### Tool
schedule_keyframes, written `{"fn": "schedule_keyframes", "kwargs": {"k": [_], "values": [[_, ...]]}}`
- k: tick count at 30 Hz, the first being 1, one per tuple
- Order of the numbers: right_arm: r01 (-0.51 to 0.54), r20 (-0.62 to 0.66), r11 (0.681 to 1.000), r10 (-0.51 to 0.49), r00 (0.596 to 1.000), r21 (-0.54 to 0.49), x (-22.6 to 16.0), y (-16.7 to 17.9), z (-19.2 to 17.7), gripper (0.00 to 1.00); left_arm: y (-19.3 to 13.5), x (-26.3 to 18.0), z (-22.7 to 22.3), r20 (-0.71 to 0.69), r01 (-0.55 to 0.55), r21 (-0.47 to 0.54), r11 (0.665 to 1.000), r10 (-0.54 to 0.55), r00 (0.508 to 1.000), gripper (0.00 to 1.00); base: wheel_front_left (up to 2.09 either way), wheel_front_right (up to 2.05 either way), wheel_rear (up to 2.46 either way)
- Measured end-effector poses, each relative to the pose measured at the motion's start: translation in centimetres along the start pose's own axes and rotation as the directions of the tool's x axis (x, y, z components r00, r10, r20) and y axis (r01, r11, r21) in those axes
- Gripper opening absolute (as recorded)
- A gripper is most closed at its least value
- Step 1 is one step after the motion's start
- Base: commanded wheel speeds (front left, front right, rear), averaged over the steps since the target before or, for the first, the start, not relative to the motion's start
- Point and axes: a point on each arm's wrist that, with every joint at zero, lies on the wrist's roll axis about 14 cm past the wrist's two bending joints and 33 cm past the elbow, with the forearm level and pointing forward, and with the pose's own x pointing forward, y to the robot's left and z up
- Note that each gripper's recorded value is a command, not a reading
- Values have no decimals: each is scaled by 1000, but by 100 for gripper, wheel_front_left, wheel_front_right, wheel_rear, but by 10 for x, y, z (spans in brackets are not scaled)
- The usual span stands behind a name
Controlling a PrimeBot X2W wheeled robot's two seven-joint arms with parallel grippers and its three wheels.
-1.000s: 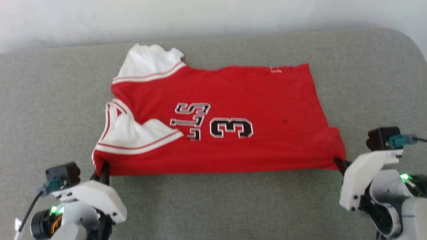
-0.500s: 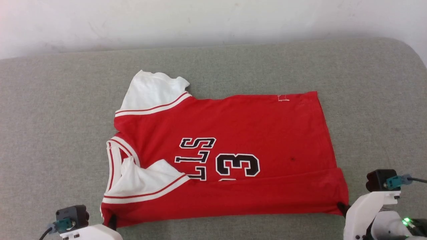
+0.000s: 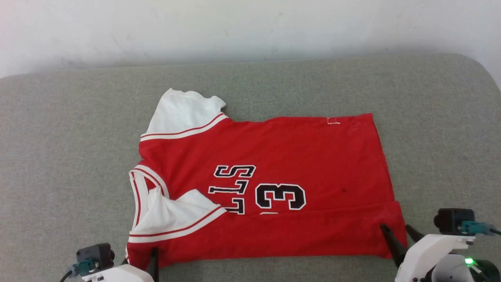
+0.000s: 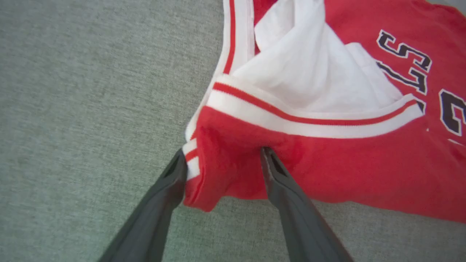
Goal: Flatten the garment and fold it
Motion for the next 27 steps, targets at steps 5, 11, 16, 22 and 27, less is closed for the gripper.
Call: {"fn": "schedule_keyframes", "kwargs": {"k": [5, 11, 16, 22, 27], "values": [[-1, 195, 1000, 4, 981, -14, -8, 2, 31, 100, -5, -1, 36, 151, 28, 42, 999, -34, 988, 100, 0, 0, 0], [-19, 432, 996, 53, 900, -84, -14, 19, 76, 100, -30, 6, 117, 421, 61, 187, 980, -136, 897, 100, 0, 0, 0], [-22, 577, 991, 96, 811, -134, -13, 32, 114, 100, -61, 25, 176, 522, 103, 333, 937, -275, 807, 100, 0, 0, 0], [-28, 626, 986, 125, 770, -162, 2, 40, 134, 100, -92, 69, 221, 492, 133, 448, 884, -368, 789, 100, 0, 0, 0], [-25, 629, 987, 123, 767, -162, 17, 38, 140, 100, -103, 116, 244, 378, 146, 512, 847, -375, 847, 100, 0, 0, 0]]}}
